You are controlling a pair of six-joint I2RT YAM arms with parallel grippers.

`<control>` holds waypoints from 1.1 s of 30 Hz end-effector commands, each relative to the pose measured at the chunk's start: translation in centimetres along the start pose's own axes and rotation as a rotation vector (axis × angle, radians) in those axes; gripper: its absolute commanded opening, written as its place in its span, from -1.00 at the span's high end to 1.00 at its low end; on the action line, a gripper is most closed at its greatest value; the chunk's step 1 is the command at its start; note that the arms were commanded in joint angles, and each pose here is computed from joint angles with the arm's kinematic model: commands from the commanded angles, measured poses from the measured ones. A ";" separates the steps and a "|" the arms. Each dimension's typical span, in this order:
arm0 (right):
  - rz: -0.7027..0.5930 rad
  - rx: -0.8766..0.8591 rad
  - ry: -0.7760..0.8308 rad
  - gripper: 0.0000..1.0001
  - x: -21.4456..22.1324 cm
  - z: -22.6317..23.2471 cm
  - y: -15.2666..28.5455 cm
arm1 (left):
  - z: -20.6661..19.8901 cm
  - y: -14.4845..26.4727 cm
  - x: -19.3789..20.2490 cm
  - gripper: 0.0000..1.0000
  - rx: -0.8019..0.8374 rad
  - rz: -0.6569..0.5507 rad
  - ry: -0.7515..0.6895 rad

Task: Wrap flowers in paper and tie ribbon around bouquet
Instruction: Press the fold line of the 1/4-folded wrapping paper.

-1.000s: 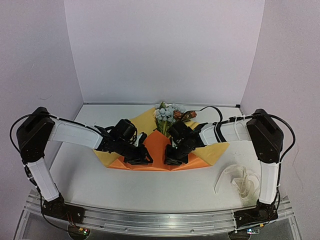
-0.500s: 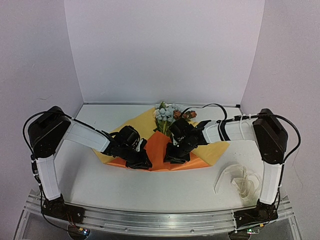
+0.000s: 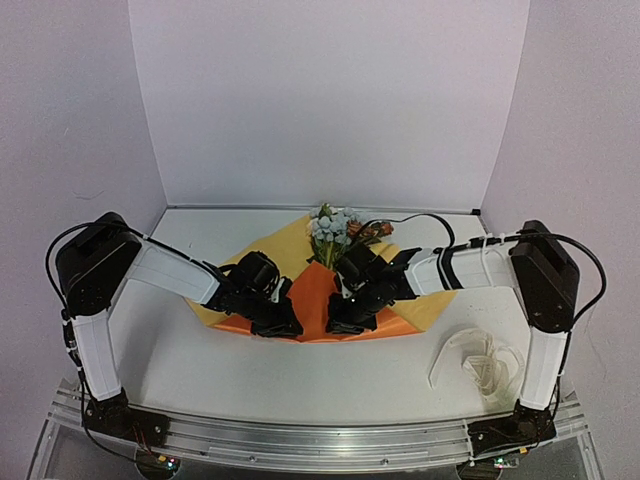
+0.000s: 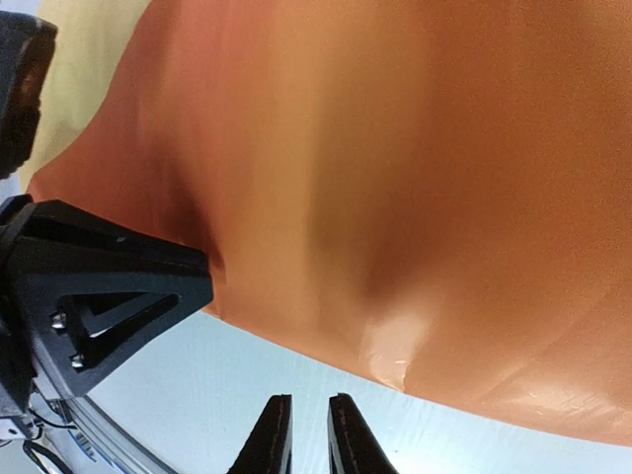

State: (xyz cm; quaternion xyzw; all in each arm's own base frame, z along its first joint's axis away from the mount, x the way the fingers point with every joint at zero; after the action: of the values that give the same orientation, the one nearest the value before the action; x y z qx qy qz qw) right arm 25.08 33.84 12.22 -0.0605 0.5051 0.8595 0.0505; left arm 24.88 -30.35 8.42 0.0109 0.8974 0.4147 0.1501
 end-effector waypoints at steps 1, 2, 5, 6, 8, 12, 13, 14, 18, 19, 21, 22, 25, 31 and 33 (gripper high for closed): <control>-0.007 0.028 -0.019 0.70 0.4 -1.1 -1.3 | 2.7 -0.6 1.4 0.70 -0.118 0.037 0.059; -0.007 0.040 -0.018 0.70 0.5 -1.4 -1.4 | 2.8 -0.6 1.5 0.71 -0.121 0.038 0.061; -0.010 0.070 -0.021 0.71 0.8 -2.3 -1.6 | 3.2 -0.5 1.8 0.73 -0.128 0.043 0.071; -0.017 0.082 -0.022 0.71 0.8 -2.6 -1.6 | 3.4 -0.5 1.9 0.73 -0.131 0.045 0.075; -0.024 0.100 -0.033 0.71 0.8 -3.3 -1.6 | 3.6 -0.3 2.1 0.74 -0.135 0.046 0.079; -0.039 0.134 -0.046 0.72 1.0 -4.7 -1.1 | 4.2 -0.1 2.5 0.76 -0.145 0.050 0.090; -0.043 0.144 -0.052 0.71 1.0 -5.1 -1.1 | 4.3 -0.1 2.6 0.76 -0.147 0.051 0.093; -0.044 0.152 -0.063 0.72 1.0 -5.5 -1.0 | 4.4 0.0 2.7 0.76 -0.148 0.051 0.095; -0.045 0.127 -0.107 0.73 0.7 -6.0 -0.3 | 4.7 0.1 2.9 0.77 -0.151 0.050 0.100; -0.045 0.108 -0.113 0.73 0.6 -5.7 0.0 | 4.8 0.1 2.9 0.77 -0.150 0.052 0.101; -0.048 0.078 -0.125 0.73 0.5 -5.1 0.5 | 4.8 0.0 2.9 0.77 -0.148 0.054 0.102; -0.055 0.072 -0.134 0.73 0.4 -4.9 0.8 | 4.8 0.0 2.9 0.77 -0.148 0.055 0.102; -0.063 0.054 -0.174 0.73 0.1 -5.1 1.3 | 4.8 0.0 2.8 0.78 -0.146 0.053 0.100; -0.079 -0.048 -0.198 0.72 -0.7 -3.2 2.7 | 4.7 0.0 2.8 0.78 -0.145 0.055 0.095; -0.085 -0.048 -0.198 0.72 -0.8 -3.1 2.7 | 4.7 0.0 2.7 0.78 -0.142 0.053 0.094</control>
State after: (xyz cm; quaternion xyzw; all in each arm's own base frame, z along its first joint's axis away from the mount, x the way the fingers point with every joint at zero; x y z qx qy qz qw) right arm 25.04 29.13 10.66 0.0104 0.5109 0.8518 0.1151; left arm 24.81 -29.21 7.97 -0.0065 0.9038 0.4010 0.1491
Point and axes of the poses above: each gripper's point midway between its finger pads, its own y axis back along the fingers, its own z axis along the line the jaws close on, x = y × z, the point moved 9 cm from there along y, back along the fingers, and after that the axes turned 6 degrees about -y, right-handed, at the moved point
